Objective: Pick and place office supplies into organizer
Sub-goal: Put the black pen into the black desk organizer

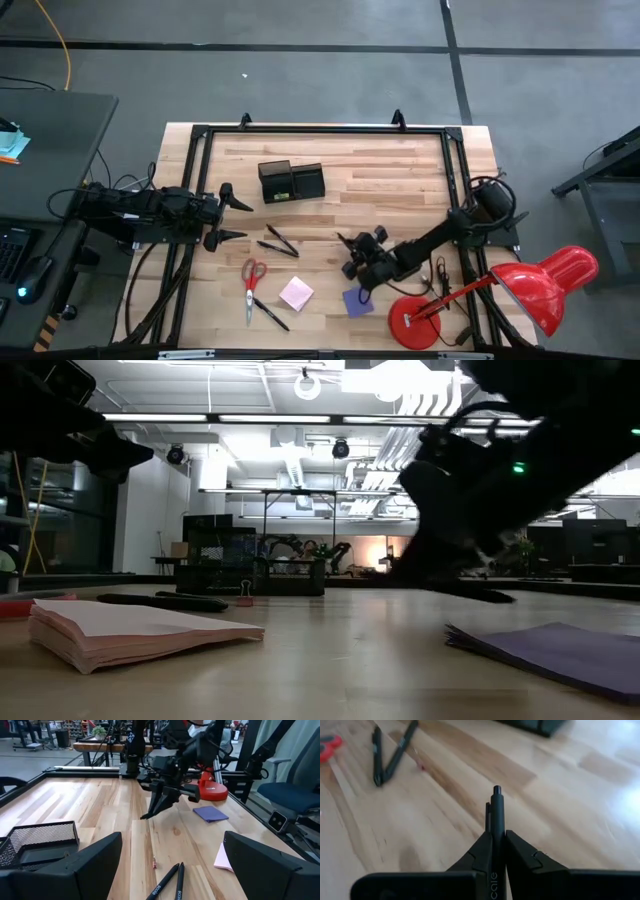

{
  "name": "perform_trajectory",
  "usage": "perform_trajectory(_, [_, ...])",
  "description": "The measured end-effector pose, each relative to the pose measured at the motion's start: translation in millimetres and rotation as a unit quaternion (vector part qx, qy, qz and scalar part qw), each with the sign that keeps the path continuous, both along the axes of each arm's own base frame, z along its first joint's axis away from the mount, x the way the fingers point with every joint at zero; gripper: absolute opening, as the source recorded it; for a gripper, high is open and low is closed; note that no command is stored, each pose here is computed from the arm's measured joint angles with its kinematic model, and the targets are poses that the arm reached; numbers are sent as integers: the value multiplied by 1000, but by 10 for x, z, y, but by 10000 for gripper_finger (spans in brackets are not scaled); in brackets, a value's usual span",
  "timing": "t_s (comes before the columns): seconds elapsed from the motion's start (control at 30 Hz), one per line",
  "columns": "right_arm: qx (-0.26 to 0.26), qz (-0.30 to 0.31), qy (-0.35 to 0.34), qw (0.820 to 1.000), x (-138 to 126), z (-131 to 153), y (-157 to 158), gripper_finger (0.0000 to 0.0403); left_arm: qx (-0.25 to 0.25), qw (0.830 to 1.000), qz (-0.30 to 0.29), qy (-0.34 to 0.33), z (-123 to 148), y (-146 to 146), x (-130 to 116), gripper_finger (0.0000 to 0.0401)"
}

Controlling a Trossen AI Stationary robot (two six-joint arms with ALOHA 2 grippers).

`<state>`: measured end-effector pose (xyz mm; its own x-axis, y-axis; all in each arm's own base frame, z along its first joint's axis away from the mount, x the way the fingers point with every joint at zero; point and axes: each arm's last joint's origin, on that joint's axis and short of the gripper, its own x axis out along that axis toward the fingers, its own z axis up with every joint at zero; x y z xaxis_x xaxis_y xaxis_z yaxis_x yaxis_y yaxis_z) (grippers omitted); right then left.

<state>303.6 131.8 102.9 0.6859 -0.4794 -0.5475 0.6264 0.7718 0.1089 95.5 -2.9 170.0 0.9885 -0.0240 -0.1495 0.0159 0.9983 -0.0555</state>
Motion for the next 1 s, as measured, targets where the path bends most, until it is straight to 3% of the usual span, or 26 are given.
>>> perform_trajectory(0.3, [-31, 28, -32, 999, 218, 117, -188, 25, 4, 1000, 1, -3, 4, 1, 1, 335])
perform_trajectory(0.5, [-57, 63, -65, 994, 373, 235, -329, 25, 10, 999, -2, -45, 85, -1, 10, 335])
perform_trajectory(1.0, [-90, 174, -170, 966, 620, 523, -663, 24, -40, 997, 20, -63, 119, 9, 12, 335])
